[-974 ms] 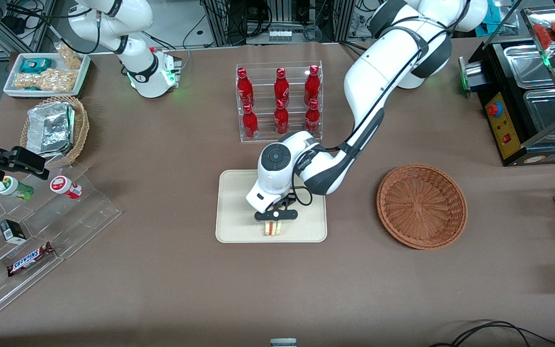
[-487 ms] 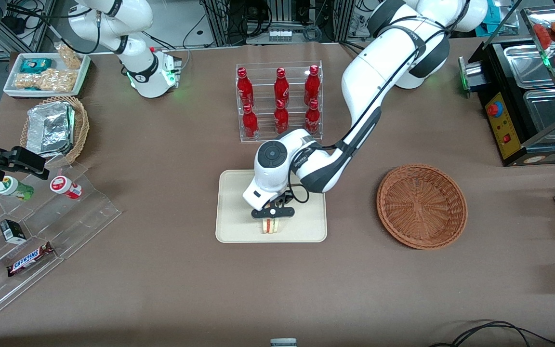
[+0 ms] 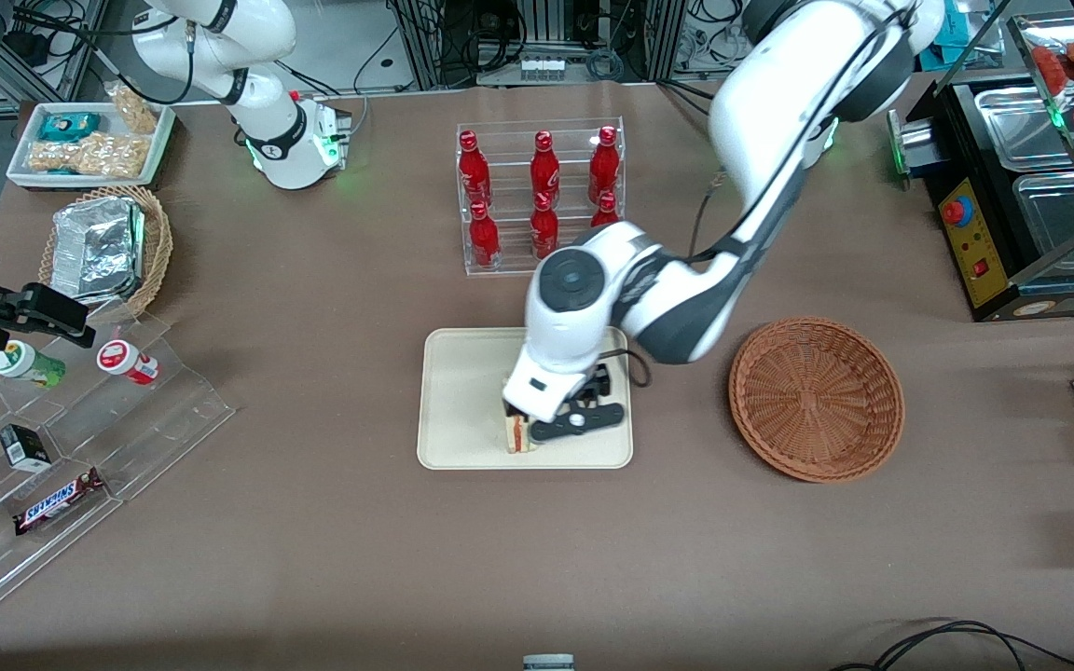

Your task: Place sandwich from basket to tray

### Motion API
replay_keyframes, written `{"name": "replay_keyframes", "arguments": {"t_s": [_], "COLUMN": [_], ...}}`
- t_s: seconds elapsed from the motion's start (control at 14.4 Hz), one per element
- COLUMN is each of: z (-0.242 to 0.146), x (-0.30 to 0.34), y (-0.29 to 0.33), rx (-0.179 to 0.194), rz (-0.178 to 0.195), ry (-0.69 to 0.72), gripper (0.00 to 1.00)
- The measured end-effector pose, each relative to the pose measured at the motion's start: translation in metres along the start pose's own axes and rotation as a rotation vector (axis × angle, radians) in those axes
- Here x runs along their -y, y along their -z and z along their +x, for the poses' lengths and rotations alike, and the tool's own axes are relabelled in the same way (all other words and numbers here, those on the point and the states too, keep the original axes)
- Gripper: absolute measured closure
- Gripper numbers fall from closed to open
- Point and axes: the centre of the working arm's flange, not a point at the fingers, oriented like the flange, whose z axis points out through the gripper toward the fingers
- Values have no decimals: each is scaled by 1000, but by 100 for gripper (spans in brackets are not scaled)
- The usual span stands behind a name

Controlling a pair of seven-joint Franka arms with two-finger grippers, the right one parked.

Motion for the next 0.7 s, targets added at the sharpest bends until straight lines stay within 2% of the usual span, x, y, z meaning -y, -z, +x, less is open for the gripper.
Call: {"name": "replay_keyframes", "arguments": {"t_s": [0.07,0.21,0.42,0.56,0.7], "z": [18,48,89,117,137], "x": [17,57,137,205,266], "y": [25,73,134,168,193], "rx": [6,43,126,167,207], "rz": [6,16,67,107,131], "ry": [39,72,37,34,36], "gripper": [0,0,0,0,0]}}
